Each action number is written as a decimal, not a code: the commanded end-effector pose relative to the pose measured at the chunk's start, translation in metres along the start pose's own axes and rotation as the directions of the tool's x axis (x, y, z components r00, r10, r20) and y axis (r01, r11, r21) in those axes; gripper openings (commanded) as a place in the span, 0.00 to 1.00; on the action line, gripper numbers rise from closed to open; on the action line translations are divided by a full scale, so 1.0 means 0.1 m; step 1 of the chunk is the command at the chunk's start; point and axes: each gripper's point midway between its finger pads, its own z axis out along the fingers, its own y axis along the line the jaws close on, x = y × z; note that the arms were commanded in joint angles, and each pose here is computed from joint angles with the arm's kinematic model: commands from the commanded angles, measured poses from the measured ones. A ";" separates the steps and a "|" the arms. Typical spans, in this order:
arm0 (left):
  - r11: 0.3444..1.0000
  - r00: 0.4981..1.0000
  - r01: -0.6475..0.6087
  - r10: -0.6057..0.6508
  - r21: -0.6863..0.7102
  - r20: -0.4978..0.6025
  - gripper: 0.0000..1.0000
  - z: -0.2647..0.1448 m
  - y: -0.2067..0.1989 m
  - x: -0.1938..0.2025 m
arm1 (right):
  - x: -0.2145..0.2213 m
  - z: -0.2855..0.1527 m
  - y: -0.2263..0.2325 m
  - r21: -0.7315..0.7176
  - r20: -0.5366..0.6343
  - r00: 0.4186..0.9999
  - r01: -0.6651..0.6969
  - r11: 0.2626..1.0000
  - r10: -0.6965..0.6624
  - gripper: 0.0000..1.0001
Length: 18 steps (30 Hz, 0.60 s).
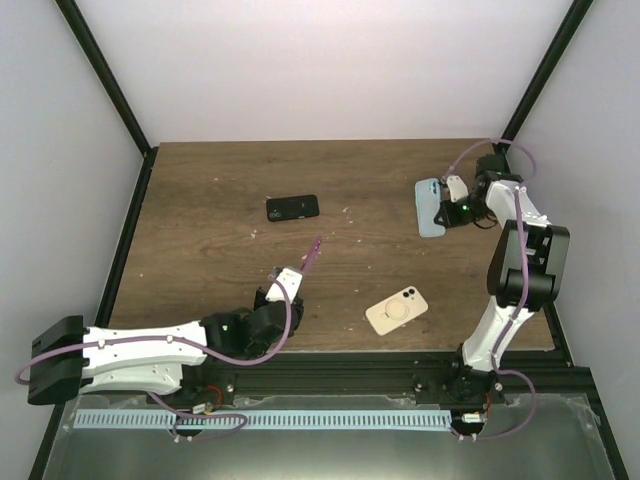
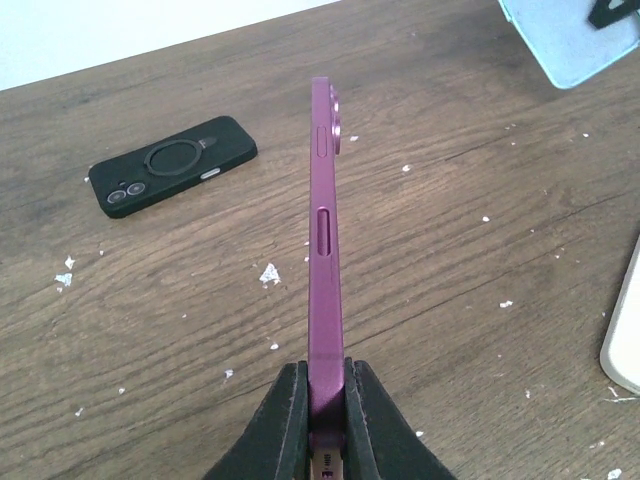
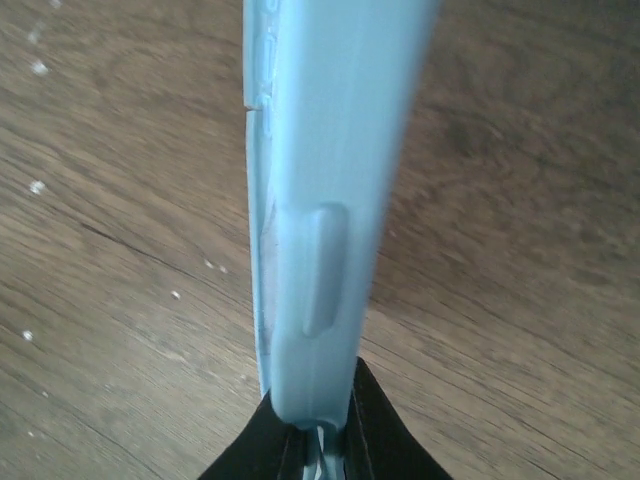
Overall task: Take the phone out of the phone case
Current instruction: Place the phone case at the center of the board.
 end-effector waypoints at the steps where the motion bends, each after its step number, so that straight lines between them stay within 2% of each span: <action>1: 0.999 0.998 0.052 -0.053 0.011 0.044 0.00 -0.06 -0.01 -0.10 | 0.12 -0.08 -0.13 -0.069 -0.053 0.998 0.022 0.997 -0.026 0.01; 10: 0.999 0.998 0.044 -0.044 -0.001 0.040 0.00 -0.06 -0.03 -0.08 | 0.14 0.15 -0.48 -0.140 -0.137 0.990 -0.050 0.989 0.031 0.02; 14: 0.999 0.998 0.039 -0.039 -0.001 0.043 0.00 -0.07 -0.05 -0.11 | 0.08 0.22 -0.71 -0.101 -0.117 0.986 -0.129 0.986 0.117 0.19; 18: 0.999 0.998 0.041 -0.040 0.000 0.042 0.00 -0.07 -0.05 -0.10 | 0.06 0.12 -1.02 -0.024 -0.055 0.960 -0.278 0.960 0.276 0.35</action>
